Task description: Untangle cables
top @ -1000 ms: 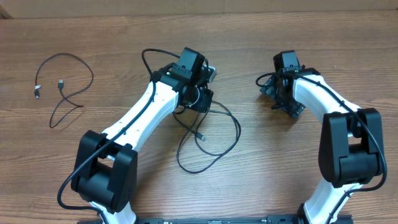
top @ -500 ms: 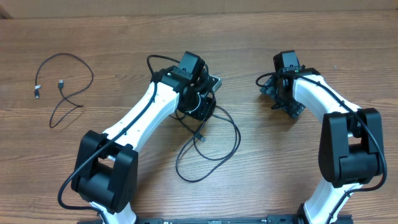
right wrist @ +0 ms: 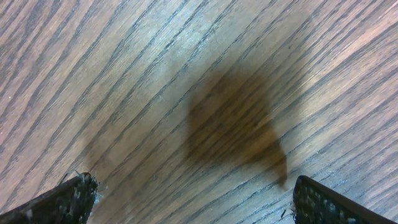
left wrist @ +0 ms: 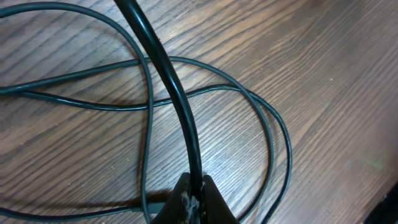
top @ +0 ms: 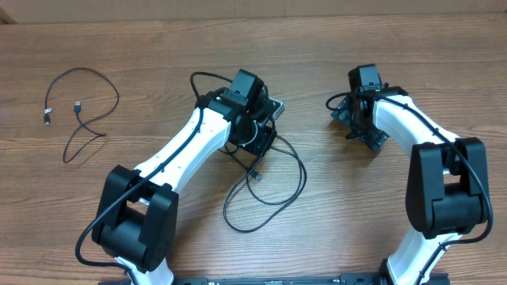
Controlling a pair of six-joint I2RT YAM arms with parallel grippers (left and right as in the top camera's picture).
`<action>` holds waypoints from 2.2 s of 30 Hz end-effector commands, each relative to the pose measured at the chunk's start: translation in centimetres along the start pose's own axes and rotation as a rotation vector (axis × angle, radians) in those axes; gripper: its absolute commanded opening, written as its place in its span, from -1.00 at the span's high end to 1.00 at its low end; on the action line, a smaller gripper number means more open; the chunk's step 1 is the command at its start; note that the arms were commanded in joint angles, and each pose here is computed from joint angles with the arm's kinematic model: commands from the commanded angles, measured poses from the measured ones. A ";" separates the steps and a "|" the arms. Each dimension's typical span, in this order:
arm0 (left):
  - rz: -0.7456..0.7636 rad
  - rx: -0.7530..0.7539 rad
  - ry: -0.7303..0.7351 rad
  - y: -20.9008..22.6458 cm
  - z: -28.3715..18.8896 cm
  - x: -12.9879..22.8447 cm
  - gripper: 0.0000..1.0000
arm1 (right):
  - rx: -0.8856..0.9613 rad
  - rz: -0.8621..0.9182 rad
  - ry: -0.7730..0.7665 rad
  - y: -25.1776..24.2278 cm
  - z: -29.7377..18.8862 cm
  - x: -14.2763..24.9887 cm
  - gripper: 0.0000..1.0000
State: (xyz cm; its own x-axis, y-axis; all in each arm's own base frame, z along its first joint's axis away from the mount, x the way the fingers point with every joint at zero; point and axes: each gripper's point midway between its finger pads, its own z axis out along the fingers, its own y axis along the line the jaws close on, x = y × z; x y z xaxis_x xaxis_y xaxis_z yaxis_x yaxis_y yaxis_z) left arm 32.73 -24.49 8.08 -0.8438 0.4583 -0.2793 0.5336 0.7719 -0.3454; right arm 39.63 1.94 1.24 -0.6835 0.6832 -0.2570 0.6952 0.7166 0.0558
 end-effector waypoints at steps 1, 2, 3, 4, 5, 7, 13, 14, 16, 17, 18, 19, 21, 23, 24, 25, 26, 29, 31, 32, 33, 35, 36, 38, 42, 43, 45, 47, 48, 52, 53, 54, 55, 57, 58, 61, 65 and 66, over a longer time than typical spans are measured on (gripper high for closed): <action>0.026 -0.030 -0.005 0.4 -0.2 0.1 0.92 | -0.001 0.006 -0.013 -0.1 -0.3 -0.2 -1.00; 0.026 -0.034 -0.005 0.4 -0.2 0.1 0.91 | -0.001 0.006 -0.013 -0.1 -0.3 -0.2 -0.99; 0.027 -0.041 -0.005 0.6 -0.2 0.1 0.92 | -0.015 0.012 -0.011 0.2 -0.3 -0.3 -1.00; 0.027 -0.050 -0.007 0.7 -0.2 0.1 0.92 | -0.044 0.016 -0.014 0.8 -0.3 -0.4 -1.00; 0.028 -0.058 -0.008 0.9 -0.2 0.0 0.91 | -0.084 0.018 0.000 1.7 -0.4 -0.3 -1.00; 0.029 -0.066 -0.013 1.0 -0.2 -0.1 0.92 | -0.171 -0.016 0.169 2.9 -0.8 2.8 -1.00; 0.036 -0.068 -0.032 1.0 -0.3 -0.6 0.91 | -0.323 -0.216 0.392 3.6 -3.5 6.5 -1.00; 0.036 -0.067 -0.033 1.0 -0.3 -0.6 0.92 | -0.344 -0.246 0.416 3.6 -4.0 7.0 -1.00; 0.036 -0.067 -0.034 1.0 -0.3 -0.6 0.92 | -0.339 -0.281 0.458 2.8 -4.9 7.9 -0.97; 0.037 -0.067 -0.036 1.0 -0.3 -0.7 0.91 | -0.319 -0.287 0.483 2.2 -5.2 8.4 -0.92; 0.038 -0.067 -0.039 1.0 -0.3 -0.7 0.91 | -0.298 -0.294 0.509 1.5 -5.4 8.9 -0.82; 0.038 -0.067 -0.040 1.0 -0.3 -0.8 0.91 | -0.280 -0.296 0.531 1.0 -5.6 9.4 -0.70; 0.040 -0.067 -0.045 1.0 -0.3 -0.9 0.91 | -0.233 -0.288 0.585 -0.3 -5.9 10.4 -0.17; 0.040 -0.067 -0.046 1.0 -0.3 -0.9 0.91 | -0.204 -0.287 0.621 -1.1 -6.1 11.3 0.42; 0.040 -0.067 -0.046 1.0 -0.3 -0.9 0.91 | -0.197 -0.288 0.650 -1.3 -6.3 12.1 0.63; 0.040 -0.067 -0.046 1.0 -0.3 -0.9 0.91 | -0.198 -0.288 0.660 -1.3 -6.4 12.3 0.64; 0.040 -0.067 -0.046 1.0 -0.3 -0.9 0.91 | -0.199 -0.290 0.676 -1.4 -6.5 12.7 0.64; 0.039 -0.067 -0.046 1.0 -0.3 -0.9 0.92 | -0.208 -0.300 0.704 -1.1 -6.9 13.7 0.54; 0.039 -0.067 -0.044 1.0 -0.3 -0.9 0.91 | -0.203 -0.302 0.715 -0.9 -7.0 14.4 0.44; 0.038 -0.067 -0.043 1.0 -0.3 -0.9 0.92 | -0.197 -0.299 0.717 -0.8 -7.0 14.7 0.43; 0.038 -0.067 -0.043 1.0 -0.3 -0.8 0.91 | -0.191 -0.298 0.721 -0.7 -7.0 15.1 0.42; 0.038 -0.067 -0.043 1.0 -0.3 -0.8 0.92 | -0.188 -0.322 0.722 -0.5 -7.0 15.9 0.39; 0.038 -0.067 -0.043 1.0 -0.3 -0.8 0.91 | -0.187 -0.334 0.724 -0.4 -7.0 16.3 0.38; 0.039 -0.067 -0.043 1.0 -0.3 -0.8 0.90 | -0.179 -0.364 0.717 -0.3 -6.8 17.1 0.37; 0.039 -0.067 -0.042 1.0 -0.3 -0.8 0.90 | -0.095 -0.315 0.670 -0.8 -5.3 18.4 0.40; 0.038 -0.067 -0.042 1.0 -0.3 -0.8 0.90 | -0.094 -0.311 0.667 -0.7 -5.1 18.7 0.40; 0.038 -0.067 -0.040 1.0 -0.3 -0.8 0.90 | -0.095 -0.303 0.662 -0.7 -4.6 19.4 0.40; 0.037 -0.067 -0.039 1.0 -0.3 -0.8 0.90 | -0.100 -0.294 0.654 -0.6 -4.1 19.8 0.41; 0.037 -0.067 -0.039 1.0 -0.3 -0.8 0.90 | -0.106 -0.292 0.649 -0.5 -3.9 19.9 0.42; 0.037 -0.067 -0.039 1.0 -0.3 -0.8 0.90 | -0.123 -0.299 0.638 -0.1 -3.6 20.1 0.67; 0.038 -0.067 -0.039 1.0 -0.3 -0.8 0.91 | -0.126 -0.299 0.636 -0.1 -3.6 20.0 0.82; 0.038 -0.067 -0.039 1.0 -0.3 -0.8 0.91 | -0.131 -0.299 0.634 0.1 -3.5 20.0 0.93; 0.037 -0.066 -0.038 1.0 -0.3 -0.7 0.91 | -0.141 -0.300 0.631 0.3 -3.5 20.0 0.93; 0.036 -0.063 -0.033 0.9 -0.2 -0.6 0.92 | -0.187 -0.299 0.645 1.1 -3.8 20.1 0.93; 0.036 -0.064 -0.029 0.9 -0.2 -0.5 0.92 | -0.232 -0.301 0.667 1.8 -4.2 20.2 0.93; 0.062 -0.064 -0.016 1.0 -0.3 -0.2 0.91 | -0.423 -0.350 0.752 4.5 -6.2 20.7 0.93; 0.128 -0.013 0.006 0.2 -0.3 0.4 0.92 | -0.665 -0.376 0.828 7.6 -9.3 20.1 0.93; 0.152 0.022 0.010 -0.3 -0.3 0.6 0.92 | -0.704 -0.377 0.829 8.2 -9.7 19.9 0.93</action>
State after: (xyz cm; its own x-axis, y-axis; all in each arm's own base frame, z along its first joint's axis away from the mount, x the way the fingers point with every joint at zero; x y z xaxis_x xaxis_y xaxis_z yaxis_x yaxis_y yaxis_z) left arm 33.12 -23.67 7.63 -0.8164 0.4997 -0.2895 0.5716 0.7709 -0.2811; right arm 27.96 20.41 2.17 -0.9103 0.2218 0.3496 0.3843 0.7669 0.5140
